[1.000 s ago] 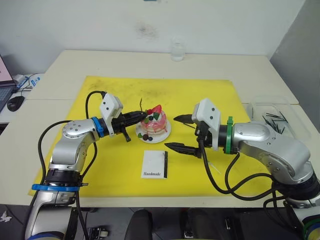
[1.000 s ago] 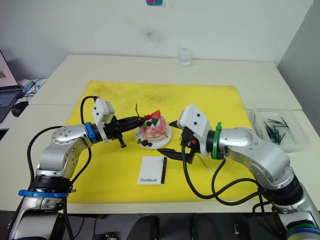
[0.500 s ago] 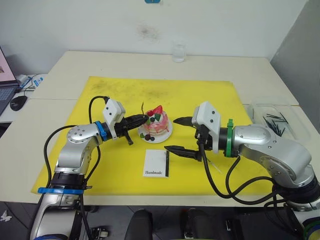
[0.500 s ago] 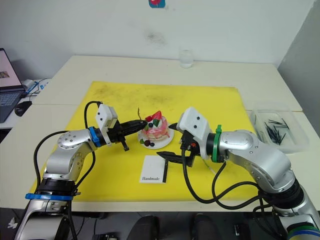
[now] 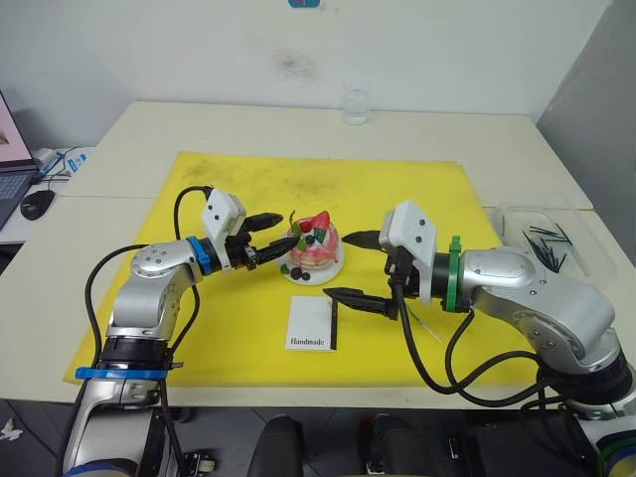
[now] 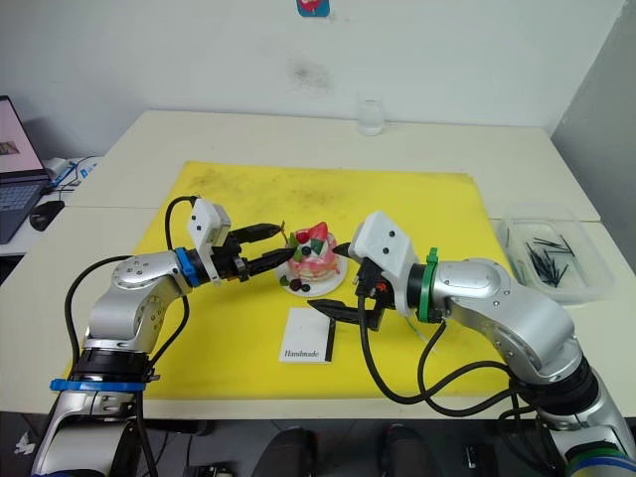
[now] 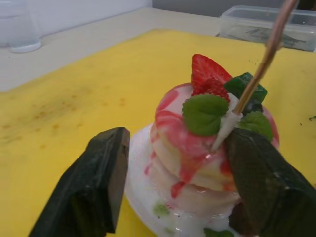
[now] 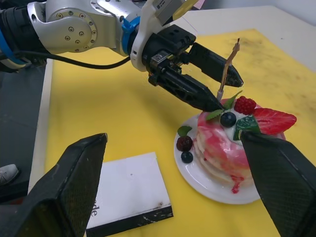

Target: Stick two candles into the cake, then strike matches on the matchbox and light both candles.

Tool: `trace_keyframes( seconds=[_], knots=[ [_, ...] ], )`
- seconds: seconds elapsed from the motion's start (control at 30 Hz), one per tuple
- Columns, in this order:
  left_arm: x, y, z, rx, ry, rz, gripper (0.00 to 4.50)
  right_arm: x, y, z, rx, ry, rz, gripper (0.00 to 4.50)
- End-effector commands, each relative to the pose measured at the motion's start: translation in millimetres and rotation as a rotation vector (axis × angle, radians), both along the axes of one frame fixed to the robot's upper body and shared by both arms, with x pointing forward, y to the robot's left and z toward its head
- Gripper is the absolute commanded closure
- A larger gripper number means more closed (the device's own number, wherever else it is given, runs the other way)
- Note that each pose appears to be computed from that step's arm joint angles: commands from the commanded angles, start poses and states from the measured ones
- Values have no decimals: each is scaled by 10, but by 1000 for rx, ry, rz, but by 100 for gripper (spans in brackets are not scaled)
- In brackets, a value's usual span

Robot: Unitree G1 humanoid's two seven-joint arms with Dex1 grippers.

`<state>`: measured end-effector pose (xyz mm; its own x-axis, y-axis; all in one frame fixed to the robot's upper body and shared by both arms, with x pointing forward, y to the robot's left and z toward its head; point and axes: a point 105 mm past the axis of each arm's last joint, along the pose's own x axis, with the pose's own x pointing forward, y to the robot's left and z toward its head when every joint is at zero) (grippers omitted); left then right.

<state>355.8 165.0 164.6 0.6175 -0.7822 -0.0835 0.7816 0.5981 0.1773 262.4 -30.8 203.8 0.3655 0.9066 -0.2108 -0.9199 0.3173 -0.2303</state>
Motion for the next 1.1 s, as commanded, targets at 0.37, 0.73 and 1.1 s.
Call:
trace_keyframes(
  seconds=[0.37, 0.73, 1.1],
  knots=[
    [-61, 231, 377, -36, -67, 78, 4, 95, -43, 255, 108, -77, -74, 0],
    [-860, 325, 356, 168, 164, -156, 4, 35, -448, 278, 97, -60, -171, 0],
    [-1426, -291, 54, 202, 230, -465, 4, 26, -979, -371, -143, 15, -437, 0]
  ],
)
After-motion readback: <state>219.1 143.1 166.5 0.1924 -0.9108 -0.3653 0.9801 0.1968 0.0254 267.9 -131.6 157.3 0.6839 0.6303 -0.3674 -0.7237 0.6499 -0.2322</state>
